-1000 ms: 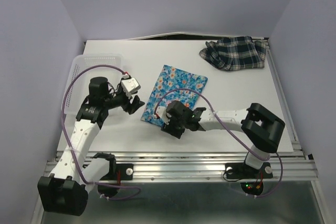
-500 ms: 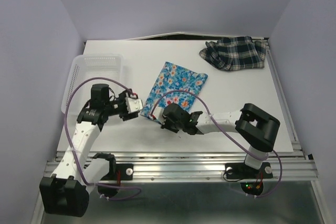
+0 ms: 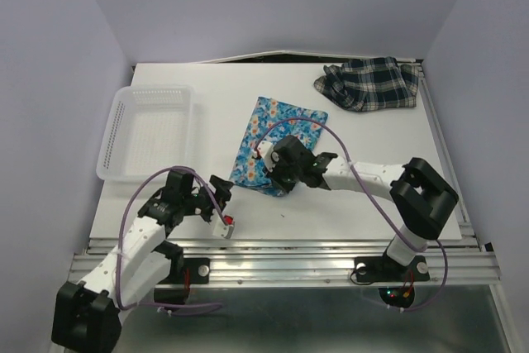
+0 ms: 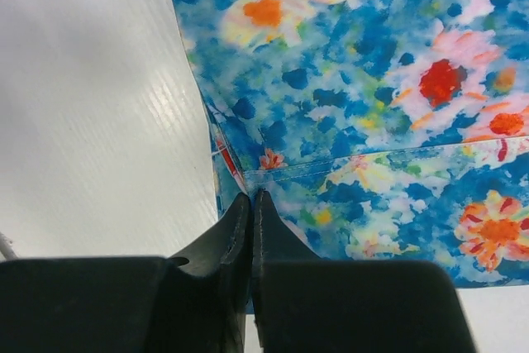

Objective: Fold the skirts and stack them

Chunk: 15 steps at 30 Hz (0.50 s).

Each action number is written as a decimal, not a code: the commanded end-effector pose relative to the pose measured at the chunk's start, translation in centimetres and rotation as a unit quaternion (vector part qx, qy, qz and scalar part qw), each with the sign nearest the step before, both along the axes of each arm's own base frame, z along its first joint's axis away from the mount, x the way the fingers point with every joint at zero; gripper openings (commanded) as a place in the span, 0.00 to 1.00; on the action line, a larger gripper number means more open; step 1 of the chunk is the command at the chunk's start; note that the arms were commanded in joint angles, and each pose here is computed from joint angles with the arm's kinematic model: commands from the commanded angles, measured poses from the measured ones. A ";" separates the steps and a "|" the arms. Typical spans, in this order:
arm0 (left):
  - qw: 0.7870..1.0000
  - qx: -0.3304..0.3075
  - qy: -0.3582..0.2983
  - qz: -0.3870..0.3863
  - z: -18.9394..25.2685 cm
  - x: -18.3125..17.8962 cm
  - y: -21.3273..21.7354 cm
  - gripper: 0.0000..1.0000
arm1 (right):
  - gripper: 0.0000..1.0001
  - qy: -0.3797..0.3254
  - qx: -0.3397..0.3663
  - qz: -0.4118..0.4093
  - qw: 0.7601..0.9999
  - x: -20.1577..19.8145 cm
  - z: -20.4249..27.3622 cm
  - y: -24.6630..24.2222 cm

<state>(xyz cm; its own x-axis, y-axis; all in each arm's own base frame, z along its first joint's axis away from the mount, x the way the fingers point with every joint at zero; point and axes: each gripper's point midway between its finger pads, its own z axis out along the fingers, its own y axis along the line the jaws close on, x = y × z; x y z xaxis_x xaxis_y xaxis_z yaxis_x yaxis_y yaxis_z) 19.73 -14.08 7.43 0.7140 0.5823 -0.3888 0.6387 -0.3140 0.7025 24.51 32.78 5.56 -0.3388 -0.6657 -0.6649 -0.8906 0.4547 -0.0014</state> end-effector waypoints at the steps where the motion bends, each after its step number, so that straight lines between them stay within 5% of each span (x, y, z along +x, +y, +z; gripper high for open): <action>1: 0.998 -0.027 -0.047 -0.024 2.0 1.1 -3.6 0.79 | 0.01 0.030 0.049 0.000 0.998 -0.1 2.5 1.5; 8: 0.999 -0.041 -0.008 0.032 1.2 1.7 -6.8 0.79 | 0.01 0.036 0.049 0.008 0.998 0.3 2.3 1.4; 15: 0.997 -0.052 0.007 0.051 1.8 1.3 -6.5 0.75 | 0.37 0.074 -0.025 0.023 0.997 -1.1 -2.5 -0.7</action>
